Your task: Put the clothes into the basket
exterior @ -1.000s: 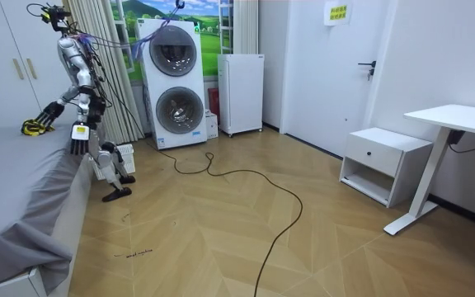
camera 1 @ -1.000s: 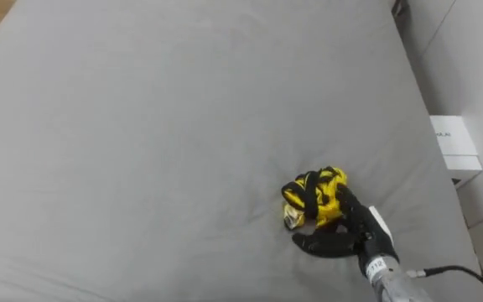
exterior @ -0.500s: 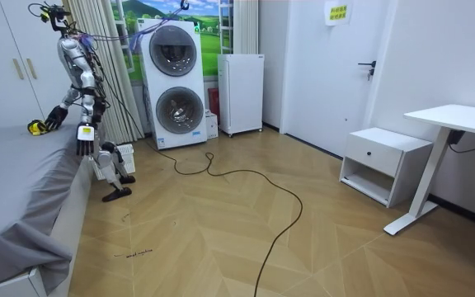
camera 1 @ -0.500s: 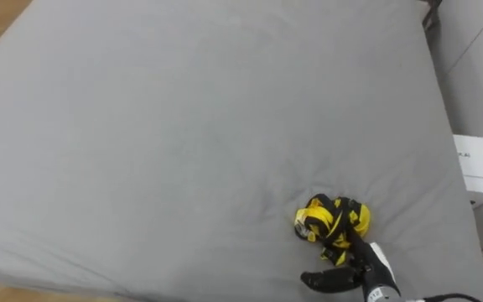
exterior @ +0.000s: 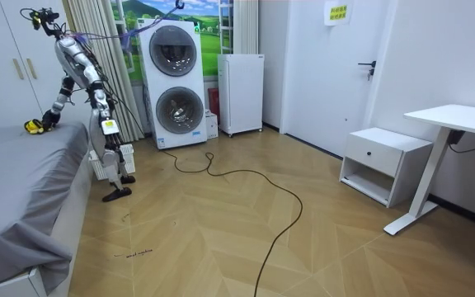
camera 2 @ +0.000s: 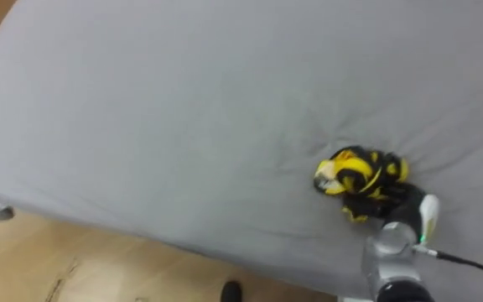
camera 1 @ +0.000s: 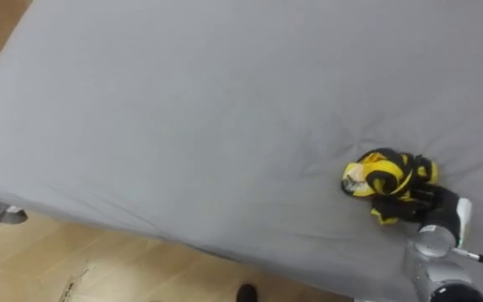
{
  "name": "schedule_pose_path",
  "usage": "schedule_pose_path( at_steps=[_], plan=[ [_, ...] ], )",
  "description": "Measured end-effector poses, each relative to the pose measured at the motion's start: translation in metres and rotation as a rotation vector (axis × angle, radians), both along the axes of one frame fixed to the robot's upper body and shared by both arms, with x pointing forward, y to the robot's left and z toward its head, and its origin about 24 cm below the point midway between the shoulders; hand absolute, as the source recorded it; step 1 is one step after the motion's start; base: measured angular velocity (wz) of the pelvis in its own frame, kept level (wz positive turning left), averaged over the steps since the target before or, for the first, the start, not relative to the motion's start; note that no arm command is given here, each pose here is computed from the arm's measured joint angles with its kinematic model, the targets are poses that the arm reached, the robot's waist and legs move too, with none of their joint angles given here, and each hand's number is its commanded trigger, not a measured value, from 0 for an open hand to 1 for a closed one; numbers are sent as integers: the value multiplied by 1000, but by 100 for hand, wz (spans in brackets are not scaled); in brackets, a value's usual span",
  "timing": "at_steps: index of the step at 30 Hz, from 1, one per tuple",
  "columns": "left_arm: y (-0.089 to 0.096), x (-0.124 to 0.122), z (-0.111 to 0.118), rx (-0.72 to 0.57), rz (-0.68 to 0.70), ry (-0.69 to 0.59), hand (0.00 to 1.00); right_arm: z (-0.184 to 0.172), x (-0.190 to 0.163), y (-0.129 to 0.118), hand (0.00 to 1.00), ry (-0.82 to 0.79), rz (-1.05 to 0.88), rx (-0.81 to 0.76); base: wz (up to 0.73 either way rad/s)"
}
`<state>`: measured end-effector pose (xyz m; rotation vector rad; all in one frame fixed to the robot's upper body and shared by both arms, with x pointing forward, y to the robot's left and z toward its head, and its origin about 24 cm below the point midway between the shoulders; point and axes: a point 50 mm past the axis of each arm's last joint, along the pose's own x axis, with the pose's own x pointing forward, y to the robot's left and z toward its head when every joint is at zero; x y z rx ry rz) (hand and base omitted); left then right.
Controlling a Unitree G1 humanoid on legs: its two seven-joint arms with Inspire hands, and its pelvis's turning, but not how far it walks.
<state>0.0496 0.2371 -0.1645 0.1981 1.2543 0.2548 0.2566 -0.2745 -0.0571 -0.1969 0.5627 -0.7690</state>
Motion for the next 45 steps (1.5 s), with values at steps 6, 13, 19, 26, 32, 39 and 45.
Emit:
schedule_pose_path(
  at_steps=[6,13,19,26,32,39,45],
  plan=[
    [-7,17,0,-7,-50,-23,0,6,6,-1,100,-31,-42,1,1],
    [-11,36,4,-16,-71,-84,0,15,14,-6,100,-55,-64,8,1],
    [-11,40,5,-22,-77,-99,0,19,15,-13,100,-63,-70,-4,2],
    [-11,41,6,-21,-78,-104,0,24,15,-23,100,-66,-63,-23,0],
    [-11,40,6,-21,-74,-106,0,21,12,-22,100,-56,-34,-24,-2],
    [-9,40,7,-16,-68,-127,0,17,-6,-19,100,-113,-10,8,2],
    [-4,31,8,-3,-22,-138,0,11,-32,-13,100,-148,23,30,-15]
  ],
)
